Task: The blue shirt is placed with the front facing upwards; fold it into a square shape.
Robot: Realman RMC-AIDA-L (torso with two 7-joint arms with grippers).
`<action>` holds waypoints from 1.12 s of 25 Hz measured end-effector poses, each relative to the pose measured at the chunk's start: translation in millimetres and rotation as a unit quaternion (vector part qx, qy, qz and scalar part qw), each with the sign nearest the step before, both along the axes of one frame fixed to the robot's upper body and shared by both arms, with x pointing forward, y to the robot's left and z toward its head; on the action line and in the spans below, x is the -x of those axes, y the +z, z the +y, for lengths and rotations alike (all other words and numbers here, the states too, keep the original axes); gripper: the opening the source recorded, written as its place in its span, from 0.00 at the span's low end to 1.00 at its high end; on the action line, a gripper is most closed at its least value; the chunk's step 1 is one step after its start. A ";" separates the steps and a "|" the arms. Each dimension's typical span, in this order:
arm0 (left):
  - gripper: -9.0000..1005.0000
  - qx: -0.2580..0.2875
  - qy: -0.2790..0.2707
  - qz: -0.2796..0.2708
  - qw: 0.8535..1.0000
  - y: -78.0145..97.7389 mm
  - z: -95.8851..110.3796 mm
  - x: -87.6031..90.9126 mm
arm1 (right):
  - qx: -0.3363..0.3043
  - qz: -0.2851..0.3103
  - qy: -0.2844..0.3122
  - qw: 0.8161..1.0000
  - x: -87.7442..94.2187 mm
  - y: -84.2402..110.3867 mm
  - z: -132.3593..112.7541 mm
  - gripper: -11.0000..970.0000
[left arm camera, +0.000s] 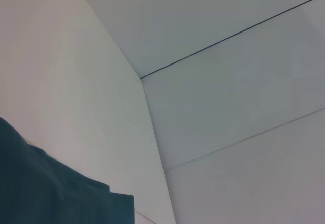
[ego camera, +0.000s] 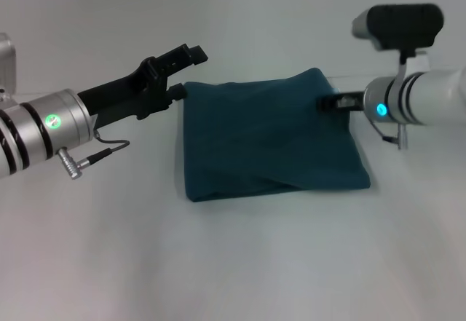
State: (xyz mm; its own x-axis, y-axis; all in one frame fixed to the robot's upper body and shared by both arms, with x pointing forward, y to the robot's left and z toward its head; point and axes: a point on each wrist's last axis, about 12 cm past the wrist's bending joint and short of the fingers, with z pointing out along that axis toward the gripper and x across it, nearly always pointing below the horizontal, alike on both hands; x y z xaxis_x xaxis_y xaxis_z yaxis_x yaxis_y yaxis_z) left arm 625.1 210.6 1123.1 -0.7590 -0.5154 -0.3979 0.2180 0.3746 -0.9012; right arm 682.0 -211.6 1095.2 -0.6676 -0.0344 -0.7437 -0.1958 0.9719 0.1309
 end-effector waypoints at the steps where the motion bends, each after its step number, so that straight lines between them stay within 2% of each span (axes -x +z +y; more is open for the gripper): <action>1: 0.94 0.000 -0.001 -0.001 1.000 0.4 1.0 0.1 | -0.007 -0.003 0.004 1.000 1.1 5.0 -3.0 0.17; 5: 0.94 -0.003 -0.001 -0.003 1.000 2.2 2.9 -1.2 | -0.029 -0.016 0.012 0.999 5.6 24.5 -16.1 0.17; 6: 0.94 -0.005 -0.005 -0.006 1.000 3.9 2.1 -2.0 | -0.062 0.001 0.003 0.998 11.0 32.9 -33.5 0.17; 13: 0.94 -0.008 -0.015 -0.009 1.000 6.7 4.5 -1.8 | -0.131 0.042 -0.029 0.990 24.7 35.0 -73.8 0.16; 17: 0.94 -0.018 -0.037 -0.013 0.999 8.0 9.7 1.6 | -0.190 0.057 -0.028 0.980 41.1 37.3 -102.2 0.16; 21: 0.94 -0.031 -0.083 -0.053 0.995 12.4 20.0 12.5 | -0.260 0.033 0.009 0.965 71.6 38.8 -131.8 0.16; 24: 0.94 -0.051 -0.123 -0.104 0.986 16.2 27.7 23.5 | -0.291 -0.013 0.064 0.954 103.9 36.2 -150.6 0.16; 25: 0.94 -0.059 -0.139 -0.124 0.981 17.0 30.8 29.1 | -0.296 -0.026 0.077 0.952 113.5 33.8 -154.6 0.16; 26: 0.94 -0.125 -0.209 -0.178 0.953 4.8 36.9 57.2 | -0.303 -0.056 0.101 0.946 162.2 4.5 -167.3 0.16; 28: 0.94 -0.128 -0.219 -0.179 0.951 2.7 34.6 59.4 | -0.304 -0.057 0.101 0.945 164.3 2.2 -166.3 0.21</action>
State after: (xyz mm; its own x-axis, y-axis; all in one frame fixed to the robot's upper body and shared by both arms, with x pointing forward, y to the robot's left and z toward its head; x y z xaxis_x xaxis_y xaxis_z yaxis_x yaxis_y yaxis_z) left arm 565.7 245.3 1125.8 -0.6713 -0.0331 -0.7405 0.6785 0.3747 -0.6318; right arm 517.7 -377.9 1097.4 -0.6077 0.3044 -0.7335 -0.4165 0.6642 0.6207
